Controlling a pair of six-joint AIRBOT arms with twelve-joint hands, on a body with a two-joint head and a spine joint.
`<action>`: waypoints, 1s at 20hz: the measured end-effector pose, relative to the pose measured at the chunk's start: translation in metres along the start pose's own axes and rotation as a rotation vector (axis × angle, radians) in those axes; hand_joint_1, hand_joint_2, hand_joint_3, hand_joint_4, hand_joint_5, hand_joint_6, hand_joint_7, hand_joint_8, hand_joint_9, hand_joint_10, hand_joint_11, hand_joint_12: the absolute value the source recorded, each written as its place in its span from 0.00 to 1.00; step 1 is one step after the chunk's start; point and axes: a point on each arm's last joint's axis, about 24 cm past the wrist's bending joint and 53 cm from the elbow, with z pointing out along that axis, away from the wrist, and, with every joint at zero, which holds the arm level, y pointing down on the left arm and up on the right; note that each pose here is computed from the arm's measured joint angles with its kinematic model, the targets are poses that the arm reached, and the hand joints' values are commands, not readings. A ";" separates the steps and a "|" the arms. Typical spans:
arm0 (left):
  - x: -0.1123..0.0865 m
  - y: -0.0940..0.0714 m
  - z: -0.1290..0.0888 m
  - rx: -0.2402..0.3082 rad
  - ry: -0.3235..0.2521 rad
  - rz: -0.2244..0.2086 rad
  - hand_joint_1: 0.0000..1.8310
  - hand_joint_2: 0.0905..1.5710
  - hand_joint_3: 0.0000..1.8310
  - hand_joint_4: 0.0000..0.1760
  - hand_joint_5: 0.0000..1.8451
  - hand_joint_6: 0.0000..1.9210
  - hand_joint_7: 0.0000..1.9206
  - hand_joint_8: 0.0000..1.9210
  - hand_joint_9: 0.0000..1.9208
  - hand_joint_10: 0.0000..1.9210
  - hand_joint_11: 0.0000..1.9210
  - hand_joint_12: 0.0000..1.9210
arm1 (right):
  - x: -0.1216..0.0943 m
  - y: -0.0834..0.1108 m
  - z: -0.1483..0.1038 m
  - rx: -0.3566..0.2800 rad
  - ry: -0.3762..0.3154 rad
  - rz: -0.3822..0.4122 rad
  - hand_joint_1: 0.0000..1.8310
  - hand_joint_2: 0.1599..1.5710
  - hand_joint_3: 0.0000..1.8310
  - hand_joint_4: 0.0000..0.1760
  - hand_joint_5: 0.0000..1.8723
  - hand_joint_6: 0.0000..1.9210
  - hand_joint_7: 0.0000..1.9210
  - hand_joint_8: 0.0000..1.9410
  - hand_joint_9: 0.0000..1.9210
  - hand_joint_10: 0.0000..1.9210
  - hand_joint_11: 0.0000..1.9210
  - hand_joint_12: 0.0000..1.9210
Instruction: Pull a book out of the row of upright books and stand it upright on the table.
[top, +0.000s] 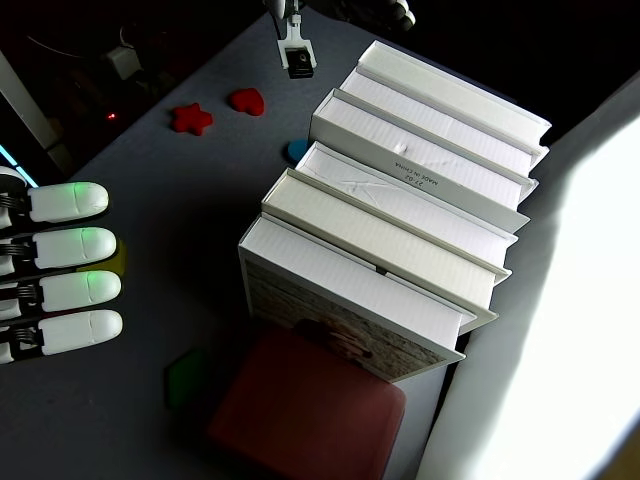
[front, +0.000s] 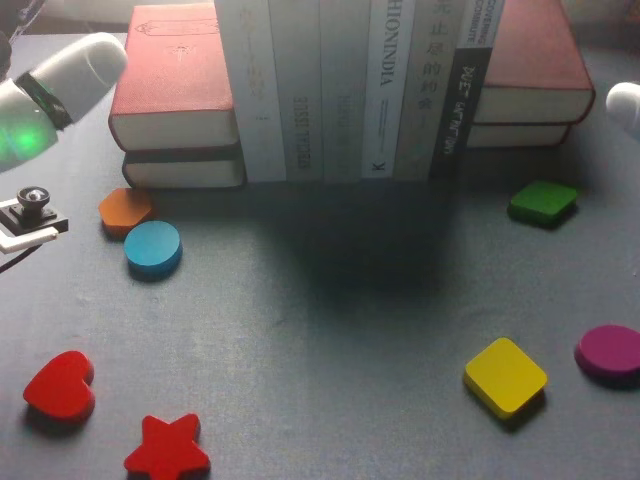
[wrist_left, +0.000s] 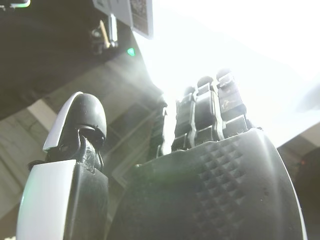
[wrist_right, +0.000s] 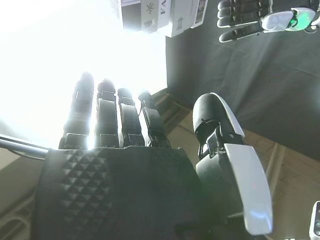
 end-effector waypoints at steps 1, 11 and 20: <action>0.000 0.000 0.000 -0.001 0.000 0.000 0.11 0.88 0.03 0.32 0.03 0.03 0.00 0.00 0.00 0.00 0.00 0.00 | -0.001 0.000 0.000 0.001 -0.001 -0.002 0.27 0.86 0.00 0.00 0.00 0.00 0.00 0.00 0.00 0.00 0.00 0.36; 0.000 0.002 -0.002 -0.007 0.001 0.002 0.11 0.88 0.01 0.29 0.03 0.01 0.00 0.00 0.00 0.00 0.00 0.00 | -0.021 0.029 0.026 -0.099 -0.032 -0.040 0.20 0.88 0.00 0.00 0.00 0.00 0.00 0.00 0.00 0.00 0.00 0.00; -0.006 0.004 -0.007 -0.015 -0.020 0.000 0.09 0.87 0.00 0.41 0.04 0.01 0.00 0.00 0.00 0.00 0.00 0.00 | 0.005 0.049 0.103 -0.134 0.073 -0.121 0.11 0.89 0.00 0.00 0.10 0.04 0.00 0.00 0.00 0.00 0.00 0.00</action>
